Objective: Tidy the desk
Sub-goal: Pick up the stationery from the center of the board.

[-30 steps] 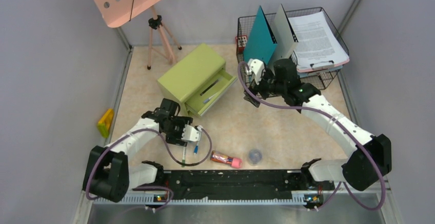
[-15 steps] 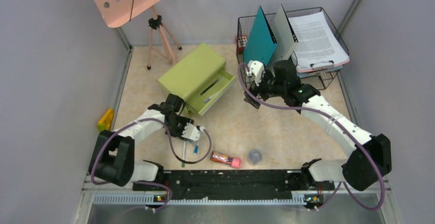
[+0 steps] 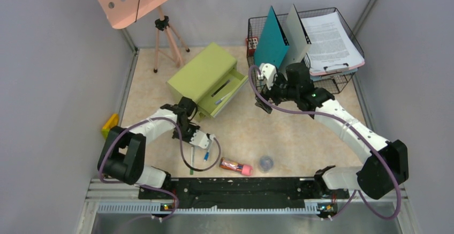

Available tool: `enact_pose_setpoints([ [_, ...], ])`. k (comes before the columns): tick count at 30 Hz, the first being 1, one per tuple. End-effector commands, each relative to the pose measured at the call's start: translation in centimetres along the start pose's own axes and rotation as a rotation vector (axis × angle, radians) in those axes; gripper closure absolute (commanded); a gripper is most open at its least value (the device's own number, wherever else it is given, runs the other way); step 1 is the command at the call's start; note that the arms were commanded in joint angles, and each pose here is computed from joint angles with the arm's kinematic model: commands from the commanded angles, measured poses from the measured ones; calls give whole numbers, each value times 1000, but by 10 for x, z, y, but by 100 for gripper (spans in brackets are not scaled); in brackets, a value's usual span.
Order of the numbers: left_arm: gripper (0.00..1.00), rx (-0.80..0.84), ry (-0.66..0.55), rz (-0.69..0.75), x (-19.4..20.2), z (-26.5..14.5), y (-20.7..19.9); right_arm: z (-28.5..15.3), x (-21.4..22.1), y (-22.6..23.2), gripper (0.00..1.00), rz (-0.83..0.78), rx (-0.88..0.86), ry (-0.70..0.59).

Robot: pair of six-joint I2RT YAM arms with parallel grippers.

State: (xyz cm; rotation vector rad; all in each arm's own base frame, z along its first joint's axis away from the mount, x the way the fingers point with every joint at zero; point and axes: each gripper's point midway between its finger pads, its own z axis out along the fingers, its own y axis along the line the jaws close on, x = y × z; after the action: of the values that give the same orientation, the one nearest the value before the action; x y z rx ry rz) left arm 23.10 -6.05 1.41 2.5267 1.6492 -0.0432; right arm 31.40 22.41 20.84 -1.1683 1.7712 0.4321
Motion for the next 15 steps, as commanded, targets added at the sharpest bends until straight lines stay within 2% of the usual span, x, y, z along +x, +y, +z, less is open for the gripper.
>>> enact_pose_setpoints([
  [1, 89, 28, -25, -28, -3, 15, -16, -6, -9, -6, 3, -15, 20, -40],
  [8, 98, -133, 9, -190, 2, -19, 6, -8, -12, -6, 4, -17, 16, -46],
  [15, 100, -278, -32, -201, -9, -76, -6, -12, -18, -8, 4, -25, 24, -51],
])
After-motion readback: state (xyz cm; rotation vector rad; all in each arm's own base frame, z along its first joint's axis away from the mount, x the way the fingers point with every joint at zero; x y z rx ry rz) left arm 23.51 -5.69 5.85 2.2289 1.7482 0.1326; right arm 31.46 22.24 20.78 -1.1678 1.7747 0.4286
